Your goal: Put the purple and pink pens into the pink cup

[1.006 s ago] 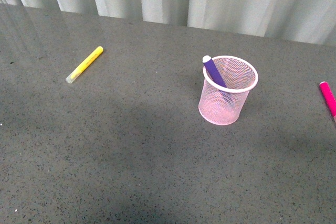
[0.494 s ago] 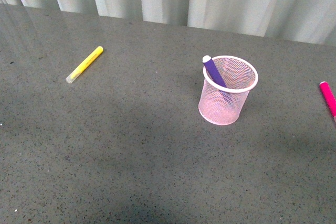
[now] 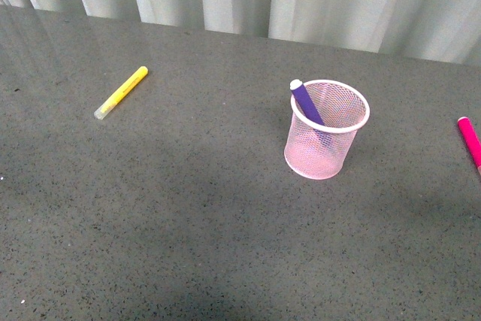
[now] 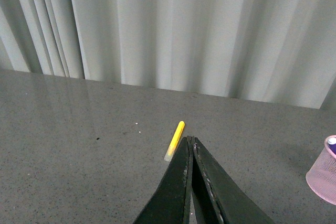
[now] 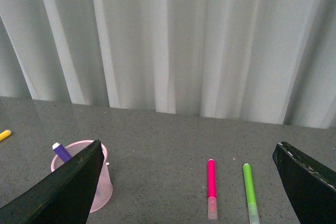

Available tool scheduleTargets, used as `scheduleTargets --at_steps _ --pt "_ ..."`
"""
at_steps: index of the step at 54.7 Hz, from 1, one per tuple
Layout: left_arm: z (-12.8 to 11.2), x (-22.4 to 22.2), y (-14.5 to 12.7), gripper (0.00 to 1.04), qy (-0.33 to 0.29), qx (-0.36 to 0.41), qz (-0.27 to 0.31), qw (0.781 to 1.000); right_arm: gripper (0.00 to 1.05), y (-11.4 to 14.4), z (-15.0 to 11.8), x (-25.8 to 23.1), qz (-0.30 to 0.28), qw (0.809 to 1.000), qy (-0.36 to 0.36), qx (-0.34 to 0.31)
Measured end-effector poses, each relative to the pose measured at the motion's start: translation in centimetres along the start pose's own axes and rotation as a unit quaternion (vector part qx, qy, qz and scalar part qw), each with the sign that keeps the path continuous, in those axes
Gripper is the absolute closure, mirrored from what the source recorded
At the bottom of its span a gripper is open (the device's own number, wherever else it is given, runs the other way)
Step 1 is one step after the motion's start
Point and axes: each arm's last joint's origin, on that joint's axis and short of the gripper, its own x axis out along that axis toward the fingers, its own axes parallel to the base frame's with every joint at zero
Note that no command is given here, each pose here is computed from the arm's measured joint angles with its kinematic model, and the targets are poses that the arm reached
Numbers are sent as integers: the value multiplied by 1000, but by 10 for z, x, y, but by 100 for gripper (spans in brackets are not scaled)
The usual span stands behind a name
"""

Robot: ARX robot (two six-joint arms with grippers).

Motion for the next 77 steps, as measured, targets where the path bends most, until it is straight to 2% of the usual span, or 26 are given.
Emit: scheduleTargets --at_steps 13,17,33,43,58,61,66,74,77 --pt "-5 -11 0 101 17 0 0 1000 7 0 0 0 0 1000 0 0" --pt "-2 -13 0 101 1 0 0 1000 7 0 0 0 0 1000 0 0" --pt "-3 -13 0 101 3 0 0 1000 7 0 0 0 0 1000 0 0" --pt "-3 -13 0 71 3 0 0 1000 7 0 0 0 0 1000 0 0" --pt "-3 -13 0 7 3 0 0 1000 7 0 0 0 0 1000 0 0" --pt "-3 -13 0 7 3 1 0 1000 7 0 0 0 0 1000 1 1" --pt "-3 -13 0 7 3 1 0 1000 7 -5 4 7 -9 998 52 35" --pt "-3 -13 0 7 3 1 0 1000 7 -29 37 42 -39 998 25 40" --pt "-3 -13 0 7 3 1 0 1000 7 -41 45 65 -49 997 39 43"
